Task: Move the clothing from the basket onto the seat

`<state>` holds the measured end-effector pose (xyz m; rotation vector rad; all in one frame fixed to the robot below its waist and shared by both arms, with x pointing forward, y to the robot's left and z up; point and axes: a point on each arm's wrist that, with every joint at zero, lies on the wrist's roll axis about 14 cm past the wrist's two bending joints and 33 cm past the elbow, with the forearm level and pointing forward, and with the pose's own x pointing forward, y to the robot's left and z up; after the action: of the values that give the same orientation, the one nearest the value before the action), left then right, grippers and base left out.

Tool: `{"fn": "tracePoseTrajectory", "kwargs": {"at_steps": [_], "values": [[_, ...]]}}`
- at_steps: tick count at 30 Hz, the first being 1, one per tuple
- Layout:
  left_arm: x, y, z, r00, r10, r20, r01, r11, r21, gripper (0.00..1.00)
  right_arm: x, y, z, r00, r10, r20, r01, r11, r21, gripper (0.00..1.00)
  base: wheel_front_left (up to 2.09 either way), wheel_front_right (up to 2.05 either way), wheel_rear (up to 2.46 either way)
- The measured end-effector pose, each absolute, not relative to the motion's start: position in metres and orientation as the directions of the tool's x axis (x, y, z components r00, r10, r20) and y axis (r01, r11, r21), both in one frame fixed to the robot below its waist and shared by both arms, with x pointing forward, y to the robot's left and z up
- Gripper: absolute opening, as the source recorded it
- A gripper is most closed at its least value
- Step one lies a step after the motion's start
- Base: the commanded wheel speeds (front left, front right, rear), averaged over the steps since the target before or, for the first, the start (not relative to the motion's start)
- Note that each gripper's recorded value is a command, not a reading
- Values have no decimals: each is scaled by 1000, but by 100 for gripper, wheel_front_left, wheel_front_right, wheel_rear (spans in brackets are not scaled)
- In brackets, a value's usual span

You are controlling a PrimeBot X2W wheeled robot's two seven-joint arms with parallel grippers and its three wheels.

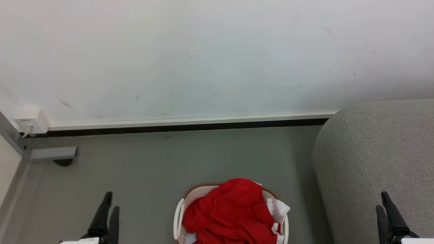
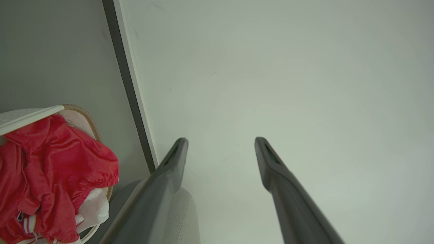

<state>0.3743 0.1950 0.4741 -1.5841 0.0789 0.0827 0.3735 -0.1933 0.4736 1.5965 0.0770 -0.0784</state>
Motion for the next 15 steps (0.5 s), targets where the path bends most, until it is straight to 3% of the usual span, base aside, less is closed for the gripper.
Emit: {"fn": "tracePoseTrajectory", "kwargs": {"at_steps": [7,15], "values": [[374,194,473,994,16,-107,-107,24,-994,100,374,-192,475,995,-9,-96,97,56,994,100,0,0,0],[375,195,475,993,32,-111,-114,157,-981,100,377,-185,485,997,8,-72,67,260,963,100,0,0,0]]}}
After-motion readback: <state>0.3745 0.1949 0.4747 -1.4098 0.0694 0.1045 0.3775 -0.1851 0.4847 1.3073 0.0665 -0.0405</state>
